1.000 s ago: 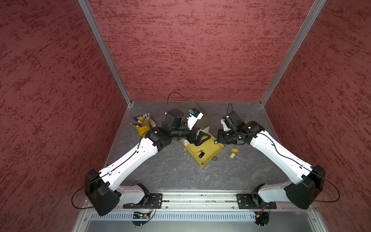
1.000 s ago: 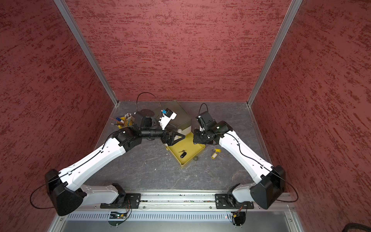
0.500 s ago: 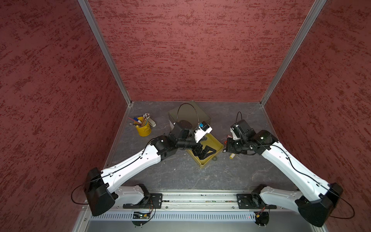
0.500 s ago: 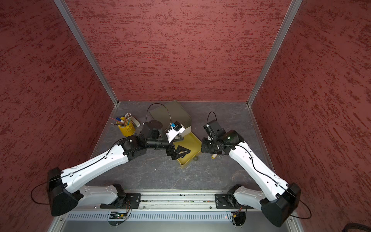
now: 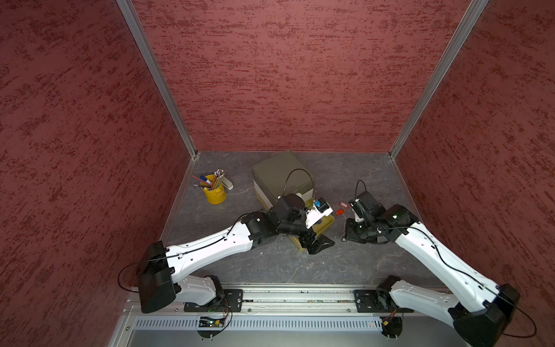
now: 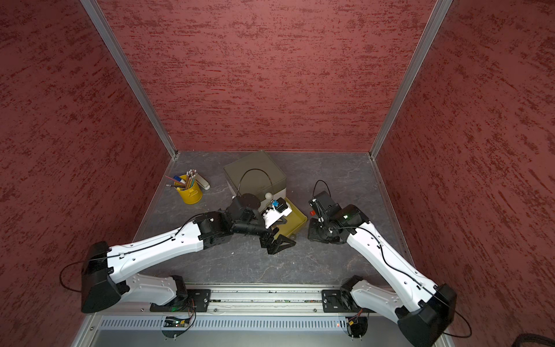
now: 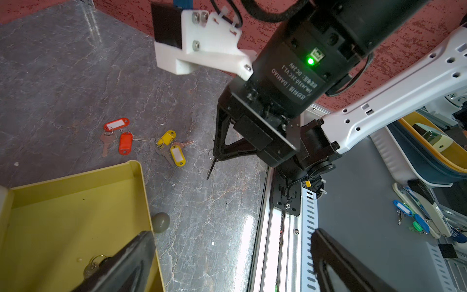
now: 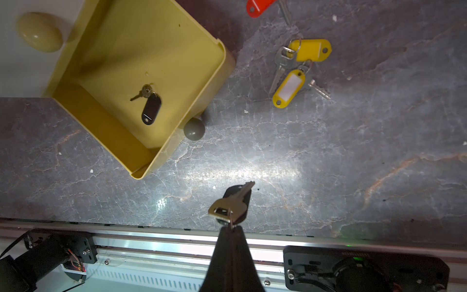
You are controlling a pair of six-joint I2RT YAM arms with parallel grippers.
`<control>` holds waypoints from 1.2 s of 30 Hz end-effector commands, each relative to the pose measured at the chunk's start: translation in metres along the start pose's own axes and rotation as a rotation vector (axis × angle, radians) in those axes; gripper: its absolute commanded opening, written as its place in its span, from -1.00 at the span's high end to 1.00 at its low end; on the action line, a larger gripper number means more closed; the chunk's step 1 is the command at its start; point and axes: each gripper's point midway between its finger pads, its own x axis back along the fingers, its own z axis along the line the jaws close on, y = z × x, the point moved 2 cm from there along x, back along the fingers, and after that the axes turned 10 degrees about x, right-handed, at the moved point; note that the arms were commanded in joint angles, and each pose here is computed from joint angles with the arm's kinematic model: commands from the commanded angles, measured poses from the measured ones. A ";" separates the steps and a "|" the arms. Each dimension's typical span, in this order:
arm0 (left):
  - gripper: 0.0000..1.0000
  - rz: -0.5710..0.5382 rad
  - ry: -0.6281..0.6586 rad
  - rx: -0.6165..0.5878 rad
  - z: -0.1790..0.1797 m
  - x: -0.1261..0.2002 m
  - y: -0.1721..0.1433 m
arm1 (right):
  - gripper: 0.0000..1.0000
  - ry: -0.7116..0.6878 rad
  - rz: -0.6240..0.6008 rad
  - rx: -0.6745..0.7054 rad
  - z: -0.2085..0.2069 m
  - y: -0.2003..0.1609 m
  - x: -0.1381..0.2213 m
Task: Take the keys out of the drawer
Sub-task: Place the key at the center of the board.
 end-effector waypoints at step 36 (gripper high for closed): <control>-0.99 0.054 0.010 0.033 0.009 -0.029 -0.024 | 1.00 -0.077 0.164 -0.043 -0.027 -0.046 -0.078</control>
